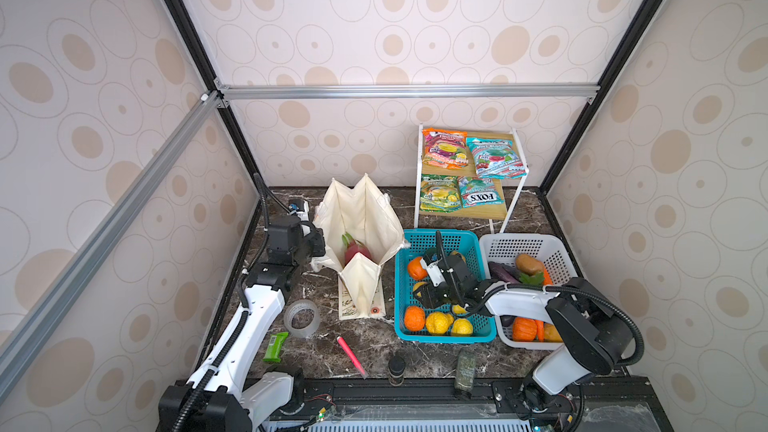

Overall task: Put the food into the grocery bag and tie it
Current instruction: 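Lift the lemon with the right gripper and lower it into the bag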

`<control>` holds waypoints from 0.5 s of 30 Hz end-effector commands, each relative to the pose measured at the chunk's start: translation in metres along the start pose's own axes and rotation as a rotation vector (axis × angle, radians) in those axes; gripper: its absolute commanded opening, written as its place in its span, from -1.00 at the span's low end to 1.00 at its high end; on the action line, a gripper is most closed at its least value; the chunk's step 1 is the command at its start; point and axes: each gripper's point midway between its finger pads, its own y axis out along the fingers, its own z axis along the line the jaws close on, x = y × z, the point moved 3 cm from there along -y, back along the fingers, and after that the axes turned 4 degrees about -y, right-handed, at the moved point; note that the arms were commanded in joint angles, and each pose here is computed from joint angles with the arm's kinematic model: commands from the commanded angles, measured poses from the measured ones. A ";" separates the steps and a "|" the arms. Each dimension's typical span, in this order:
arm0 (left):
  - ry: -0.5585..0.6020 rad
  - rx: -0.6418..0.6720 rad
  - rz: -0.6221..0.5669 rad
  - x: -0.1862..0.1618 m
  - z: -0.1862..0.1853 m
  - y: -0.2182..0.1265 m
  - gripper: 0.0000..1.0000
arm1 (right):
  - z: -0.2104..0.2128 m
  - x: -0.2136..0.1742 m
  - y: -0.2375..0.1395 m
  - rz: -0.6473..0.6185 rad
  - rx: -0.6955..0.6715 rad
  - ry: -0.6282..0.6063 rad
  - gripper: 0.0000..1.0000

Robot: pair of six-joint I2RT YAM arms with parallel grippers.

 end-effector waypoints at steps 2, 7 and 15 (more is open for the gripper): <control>0.006 -0.015 -0.081 0.020 -0.003 -0.010 -1.00 | 0.002 0.023 -0.030 -0.105 -0.032 0.004 0.07; 0.005 -0.019 -0.086 0.021 -0.004 -0.012 -1.00 | 0.009 0.042 -0.059 -0.173 -0.022 0.011 0.05; 0.001 -0.037 -0.086 0.021 -0.006 -0.012 -1.00 | 0.024 0.079 -0.106 -0.245 -0.011 -0.010 0.02</control>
